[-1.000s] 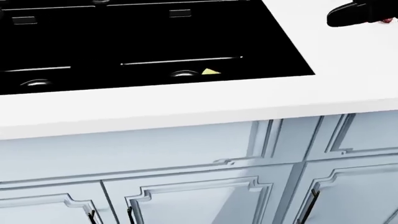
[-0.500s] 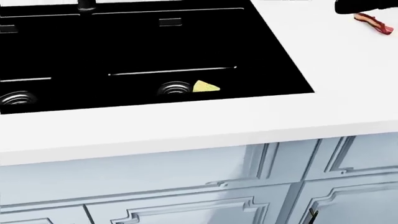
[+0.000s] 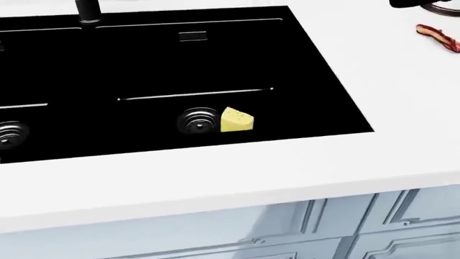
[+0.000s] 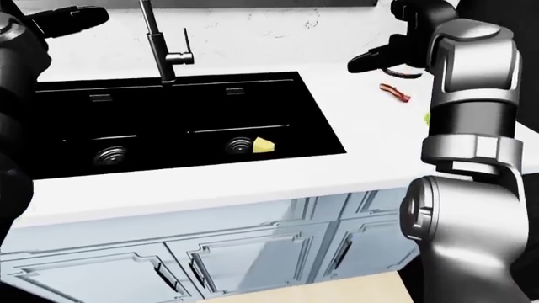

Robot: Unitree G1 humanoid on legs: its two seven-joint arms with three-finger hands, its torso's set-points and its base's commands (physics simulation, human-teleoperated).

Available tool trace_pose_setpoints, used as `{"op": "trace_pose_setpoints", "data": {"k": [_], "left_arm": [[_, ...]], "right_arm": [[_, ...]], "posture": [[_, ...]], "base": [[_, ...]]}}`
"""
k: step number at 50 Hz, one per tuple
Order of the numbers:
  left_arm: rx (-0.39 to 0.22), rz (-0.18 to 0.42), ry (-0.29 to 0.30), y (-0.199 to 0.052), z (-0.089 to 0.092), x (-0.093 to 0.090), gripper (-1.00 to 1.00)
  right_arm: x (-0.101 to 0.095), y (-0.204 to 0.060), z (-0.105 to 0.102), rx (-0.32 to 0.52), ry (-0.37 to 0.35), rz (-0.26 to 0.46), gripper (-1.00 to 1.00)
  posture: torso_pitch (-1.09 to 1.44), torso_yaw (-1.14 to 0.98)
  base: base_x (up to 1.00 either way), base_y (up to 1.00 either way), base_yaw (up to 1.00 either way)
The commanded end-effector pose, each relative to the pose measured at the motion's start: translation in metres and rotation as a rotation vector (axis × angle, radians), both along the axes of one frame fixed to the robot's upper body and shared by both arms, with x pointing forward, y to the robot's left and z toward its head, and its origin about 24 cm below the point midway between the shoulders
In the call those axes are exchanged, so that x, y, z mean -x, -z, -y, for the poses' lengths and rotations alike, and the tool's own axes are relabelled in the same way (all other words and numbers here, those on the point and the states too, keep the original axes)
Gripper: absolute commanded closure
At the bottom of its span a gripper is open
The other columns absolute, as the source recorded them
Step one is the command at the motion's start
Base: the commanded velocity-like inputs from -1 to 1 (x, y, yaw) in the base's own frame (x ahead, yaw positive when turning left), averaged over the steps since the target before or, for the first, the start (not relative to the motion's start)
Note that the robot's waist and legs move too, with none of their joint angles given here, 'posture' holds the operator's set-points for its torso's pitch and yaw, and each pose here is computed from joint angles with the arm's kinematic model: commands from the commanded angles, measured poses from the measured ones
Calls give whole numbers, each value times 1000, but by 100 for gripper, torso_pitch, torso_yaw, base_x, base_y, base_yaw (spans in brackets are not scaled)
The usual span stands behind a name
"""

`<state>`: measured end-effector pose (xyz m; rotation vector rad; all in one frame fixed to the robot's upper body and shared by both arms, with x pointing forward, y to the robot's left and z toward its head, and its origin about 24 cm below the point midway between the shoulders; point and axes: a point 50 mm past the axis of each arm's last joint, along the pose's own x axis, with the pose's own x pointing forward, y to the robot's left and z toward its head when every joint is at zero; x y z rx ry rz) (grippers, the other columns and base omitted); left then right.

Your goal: Turn the sink spout to the right.

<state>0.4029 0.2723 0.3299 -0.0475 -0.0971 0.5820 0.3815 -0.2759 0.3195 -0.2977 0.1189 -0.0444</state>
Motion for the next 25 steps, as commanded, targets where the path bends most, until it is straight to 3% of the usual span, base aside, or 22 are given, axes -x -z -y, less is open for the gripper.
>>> {"op": "trace_pose_setpoints", "data": {"k": [1,25], "left_arm": [[-25,95,6,-24,3,4,-100],[-22,101,-7,-26,-2,7,-100]], "right_arm": [[6,-20,2,17,6,76,-100],[5,-18,1,13,4,73,-100]], "posture": [[0,0],[0,0]], "base": [[15,0,0],[15,0,0]]}}
